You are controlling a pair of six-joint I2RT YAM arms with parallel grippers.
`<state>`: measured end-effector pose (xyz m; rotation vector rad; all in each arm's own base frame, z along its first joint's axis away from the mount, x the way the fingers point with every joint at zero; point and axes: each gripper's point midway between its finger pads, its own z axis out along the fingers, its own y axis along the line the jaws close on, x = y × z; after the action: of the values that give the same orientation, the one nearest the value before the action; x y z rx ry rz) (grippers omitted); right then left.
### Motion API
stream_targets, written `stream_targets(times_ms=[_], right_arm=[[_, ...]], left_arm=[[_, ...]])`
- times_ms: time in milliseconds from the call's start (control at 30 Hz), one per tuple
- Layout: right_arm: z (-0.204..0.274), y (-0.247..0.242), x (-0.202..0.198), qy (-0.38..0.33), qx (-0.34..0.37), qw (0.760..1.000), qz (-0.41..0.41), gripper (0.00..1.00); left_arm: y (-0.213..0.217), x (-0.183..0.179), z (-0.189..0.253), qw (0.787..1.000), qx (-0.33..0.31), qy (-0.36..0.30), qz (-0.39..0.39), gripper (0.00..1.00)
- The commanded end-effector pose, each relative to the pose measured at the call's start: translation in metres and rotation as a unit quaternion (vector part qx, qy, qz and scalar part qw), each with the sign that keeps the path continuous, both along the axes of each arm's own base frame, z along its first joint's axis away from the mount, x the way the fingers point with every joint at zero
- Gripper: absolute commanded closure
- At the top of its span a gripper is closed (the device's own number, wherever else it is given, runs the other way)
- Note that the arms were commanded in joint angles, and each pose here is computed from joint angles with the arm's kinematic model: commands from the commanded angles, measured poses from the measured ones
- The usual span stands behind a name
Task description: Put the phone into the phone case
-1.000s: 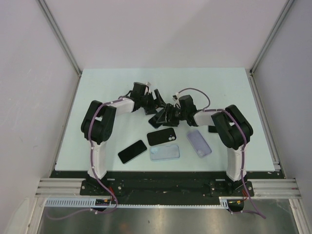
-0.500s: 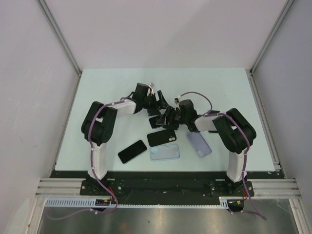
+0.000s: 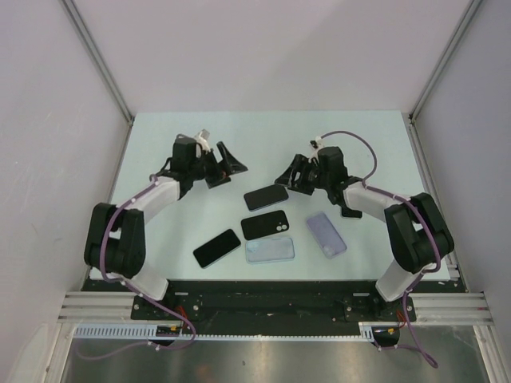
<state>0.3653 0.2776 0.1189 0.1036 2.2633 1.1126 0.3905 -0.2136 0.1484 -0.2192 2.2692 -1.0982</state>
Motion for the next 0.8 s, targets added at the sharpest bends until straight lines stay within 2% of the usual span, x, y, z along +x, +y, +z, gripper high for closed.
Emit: stream_targets(times_ms=[0,133,333,633,767], right_arm=[[-0.009,-0.032,-0.002,0.005,-0.044,0.999,-0.011,0.32],[-0.032,-0.054,-0.001,0.031,-0.051,0.998,-0.022,0.32],[-0.062,-0.060,-0.003,0.058,-0.061,0.996,-0.013,0.32],[-0.081,-0.050,0.009,0.072,-0.019,0.997,-0.010,0.33],[-0.092,-0.055,0.018,0.079,-0.027,0.996,-0.027,0.34]], left_arm=[[0.018,-0.040,-0.020,1.000,-0.001,0.028,-0.008,0.05],[0.030,-0.065,-0.041,0.999,0.015,0.041,-0.005,0.02],[0.032,-0.088,-0.069,0.996,0.017,0.081,-0.020,0.05],[0.023,-0.080,-0.080,0.996,-0.011,0.084,-0.020,0.11],[0.018,-0.070,-0.087,0.996,-0.013,0.088,-0.021,0.12]])
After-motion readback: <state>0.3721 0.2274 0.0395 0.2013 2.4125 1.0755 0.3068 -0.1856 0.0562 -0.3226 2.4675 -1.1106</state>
